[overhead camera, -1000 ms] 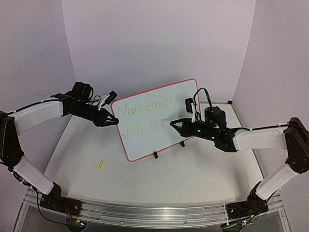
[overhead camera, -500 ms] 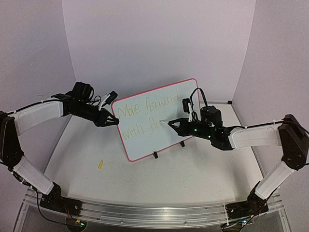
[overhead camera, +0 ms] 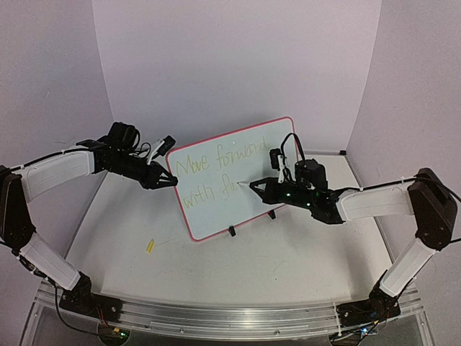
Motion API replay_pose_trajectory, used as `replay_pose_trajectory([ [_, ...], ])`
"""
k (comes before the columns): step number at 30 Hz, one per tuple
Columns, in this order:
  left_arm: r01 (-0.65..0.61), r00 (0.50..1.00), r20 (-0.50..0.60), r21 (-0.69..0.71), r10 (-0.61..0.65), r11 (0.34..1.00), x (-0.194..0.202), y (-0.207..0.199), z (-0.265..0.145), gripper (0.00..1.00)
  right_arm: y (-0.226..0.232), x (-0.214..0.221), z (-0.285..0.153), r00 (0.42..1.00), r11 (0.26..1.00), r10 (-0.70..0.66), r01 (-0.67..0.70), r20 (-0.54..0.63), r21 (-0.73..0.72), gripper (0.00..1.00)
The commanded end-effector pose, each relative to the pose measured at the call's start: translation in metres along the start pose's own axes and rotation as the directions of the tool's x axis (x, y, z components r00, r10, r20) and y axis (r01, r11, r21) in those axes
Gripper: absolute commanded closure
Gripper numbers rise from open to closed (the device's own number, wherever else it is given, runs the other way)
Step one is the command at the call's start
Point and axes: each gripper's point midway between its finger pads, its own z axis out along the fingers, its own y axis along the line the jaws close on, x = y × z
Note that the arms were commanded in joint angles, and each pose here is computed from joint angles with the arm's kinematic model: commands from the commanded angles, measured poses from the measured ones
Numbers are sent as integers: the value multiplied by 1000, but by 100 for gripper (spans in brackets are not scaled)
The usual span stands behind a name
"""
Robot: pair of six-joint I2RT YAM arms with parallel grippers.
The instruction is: Write a sentence on the whiteboard
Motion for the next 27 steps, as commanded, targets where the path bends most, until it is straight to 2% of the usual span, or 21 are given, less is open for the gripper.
replay_pose_trajectory([
  [1,-13,994,-107,-50,8,999,27,9,16,100,-9,-2,-1,999,999,17,-18,29,32,100],
  [10,-13,994,-106,-50,8,999,27,9,16,100,-11,17,-3,999,999,46,-45,-21,18,100],
  [20,-16,994,-105,-51,10,999,26,9,16,100,29,-21,-24,998,995,-2,9,66,-103,100],
  [27,-14,994,-107,-52,8,999,27,9,16,100,31,-33,-20,995,996,-26,34,97,-81,100],
])
